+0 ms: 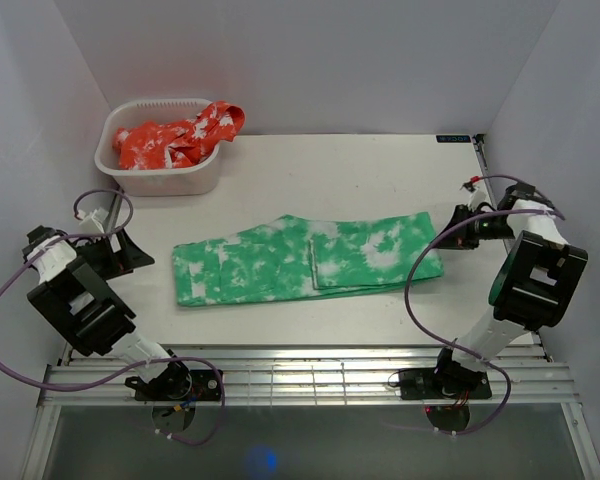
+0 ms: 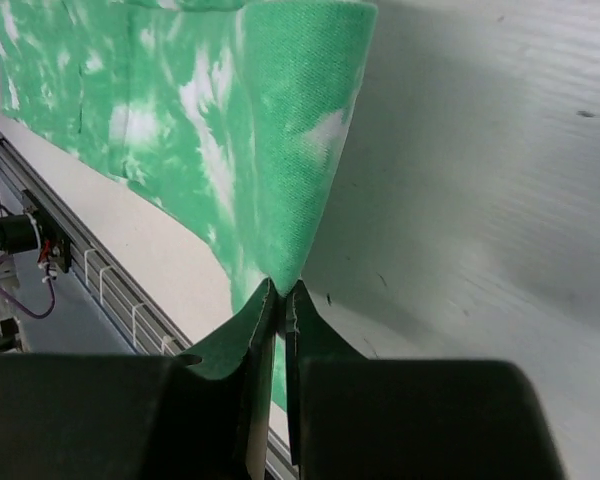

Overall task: Fold and stack the trousers
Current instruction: Fold the trousers

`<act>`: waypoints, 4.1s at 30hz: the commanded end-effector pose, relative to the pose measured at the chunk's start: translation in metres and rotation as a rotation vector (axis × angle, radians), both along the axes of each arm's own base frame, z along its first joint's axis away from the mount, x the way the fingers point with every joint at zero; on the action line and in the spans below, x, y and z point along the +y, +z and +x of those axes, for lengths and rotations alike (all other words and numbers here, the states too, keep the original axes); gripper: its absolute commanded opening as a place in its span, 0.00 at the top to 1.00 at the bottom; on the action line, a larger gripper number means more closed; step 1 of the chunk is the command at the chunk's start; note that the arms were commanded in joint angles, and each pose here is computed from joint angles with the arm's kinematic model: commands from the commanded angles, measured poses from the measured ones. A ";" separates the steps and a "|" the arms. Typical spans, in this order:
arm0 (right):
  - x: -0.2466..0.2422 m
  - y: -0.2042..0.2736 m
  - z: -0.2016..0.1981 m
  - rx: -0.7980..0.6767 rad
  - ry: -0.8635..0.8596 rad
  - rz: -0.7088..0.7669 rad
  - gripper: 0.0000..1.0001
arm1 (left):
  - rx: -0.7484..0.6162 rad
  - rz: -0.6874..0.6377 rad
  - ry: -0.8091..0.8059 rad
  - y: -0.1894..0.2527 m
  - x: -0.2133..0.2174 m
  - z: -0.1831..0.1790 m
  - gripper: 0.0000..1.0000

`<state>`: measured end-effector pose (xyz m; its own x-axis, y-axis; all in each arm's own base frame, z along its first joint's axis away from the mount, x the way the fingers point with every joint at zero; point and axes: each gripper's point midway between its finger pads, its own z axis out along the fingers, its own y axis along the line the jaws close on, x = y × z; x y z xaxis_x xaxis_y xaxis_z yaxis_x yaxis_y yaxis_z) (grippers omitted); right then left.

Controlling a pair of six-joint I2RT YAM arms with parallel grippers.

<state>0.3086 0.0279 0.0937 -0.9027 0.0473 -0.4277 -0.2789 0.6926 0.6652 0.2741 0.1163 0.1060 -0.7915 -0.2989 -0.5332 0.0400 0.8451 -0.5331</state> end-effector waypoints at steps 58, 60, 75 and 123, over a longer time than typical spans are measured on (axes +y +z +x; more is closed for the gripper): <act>0.403 0.126 -0.048 -0.166 0.560 0.328 0.92 | 0.306 -0.381 -0.238 -0.070 -0.192 0.014 1.00; 0.412 0.125 -0.049 -0.172 0.564 0.325 0.92 | 0.313 -0.395 -0.240 -0.072 -0.193 0.012 1.00; 0.463 0.112 -0.050 -0.147 0.573 0.365 0.92 | 0.322 -0.423 -0.250 -0.072 -0.199 0.009 1.00; 0.538 0.072 -0.080 -0.057 0.622 0.403 0.92 | 0.320 -0.421 -0.249 -0.076 -0.205 0.003 1.00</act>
<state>0.2375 0.5442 0.1298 -0.8298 -0.3275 -0.4519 -0.5305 0.2114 0.8209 0.2826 -0.0802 0.0268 -0.9625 -0.2409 -0.1245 -0.0317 0.5561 -0.8305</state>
